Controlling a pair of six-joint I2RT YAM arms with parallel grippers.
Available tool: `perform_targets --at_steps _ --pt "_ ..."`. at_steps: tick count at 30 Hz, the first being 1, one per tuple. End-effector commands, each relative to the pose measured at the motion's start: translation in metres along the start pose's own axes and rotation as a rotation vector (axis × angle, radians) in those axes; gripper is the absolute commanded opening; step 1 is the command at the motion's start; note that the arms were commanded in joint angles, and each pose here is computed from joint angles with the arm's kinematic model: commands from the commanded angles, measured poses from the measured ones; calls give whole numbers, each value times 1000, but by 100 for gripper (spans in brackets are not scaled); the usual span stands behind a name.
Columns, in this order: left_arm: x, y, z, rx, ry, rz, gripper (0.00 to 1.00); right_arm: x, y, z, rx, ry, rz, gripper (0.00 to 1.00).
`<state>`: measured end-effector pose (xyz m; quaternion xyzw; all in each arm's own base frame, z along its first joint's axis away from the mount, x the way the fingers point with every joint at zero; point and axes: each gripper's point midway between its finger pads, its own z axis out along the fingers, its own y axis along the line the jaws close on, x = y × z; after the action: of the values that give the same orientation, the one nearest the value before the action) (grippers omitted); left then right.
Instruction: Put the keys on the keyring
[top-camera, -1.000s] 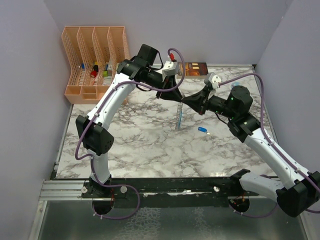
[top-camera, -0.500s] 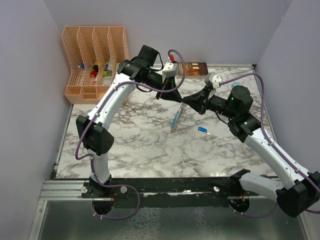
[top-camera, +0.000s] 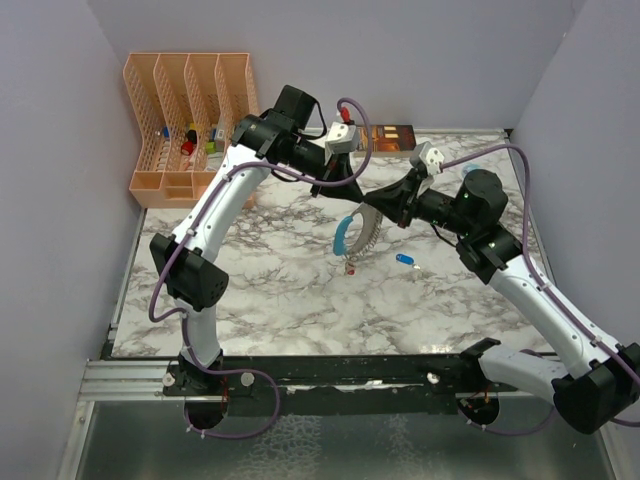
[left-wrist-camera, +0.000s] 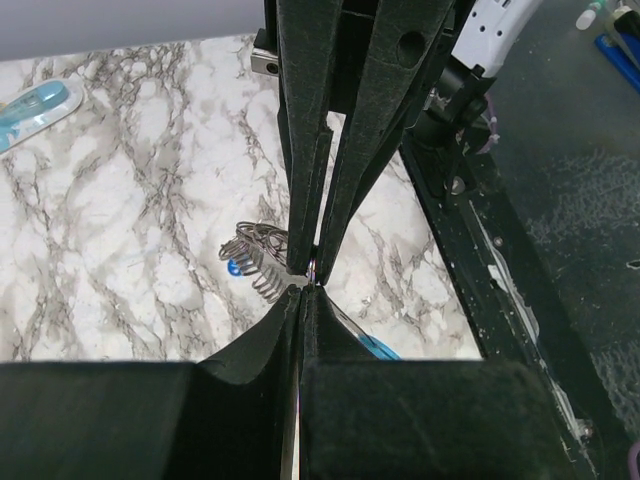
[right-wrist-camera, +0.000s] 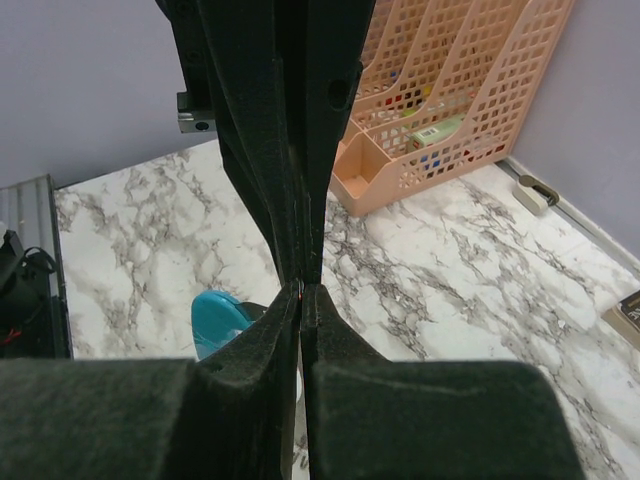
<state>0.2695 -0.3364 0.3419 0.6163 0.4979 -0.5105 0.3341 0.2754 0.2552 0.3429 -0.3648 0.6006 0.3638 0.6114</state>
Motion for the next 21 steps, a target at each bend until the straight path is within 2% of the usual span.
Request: perform_targets --at_steps 1,5,8,10,13,16,17,19,21 --pt "-17 -18 4 37 -12 69 0 5 -2 3 -1 38 15 5" --pt "-10 -18 7 25 33 91 0 7 -2 5 -5 49 23 16" --pt "-9 -19 7 21 49 103 0 10 -3 7 -9 59 29 17" --pt "-7 -18 7 13 67 112 0 12 -2 8 -18 68 35 15" --pt "-4 -19 8 11 87 118 0 14 -1 9 -26 77 43 2" --pt "-6 -17 8 1 81 103 0 11 0 7 -26 60 35 1" --pt "-6 -15 9 -6 78 91 2 10 0 6 -20 55 32 1" --pt "-6 -14 9 -9 75 82 15 9 -2 5 -6 52 27 1" --pt "-6 -16 10 1 67 79 20 7 -2 3 2 44 21 1"
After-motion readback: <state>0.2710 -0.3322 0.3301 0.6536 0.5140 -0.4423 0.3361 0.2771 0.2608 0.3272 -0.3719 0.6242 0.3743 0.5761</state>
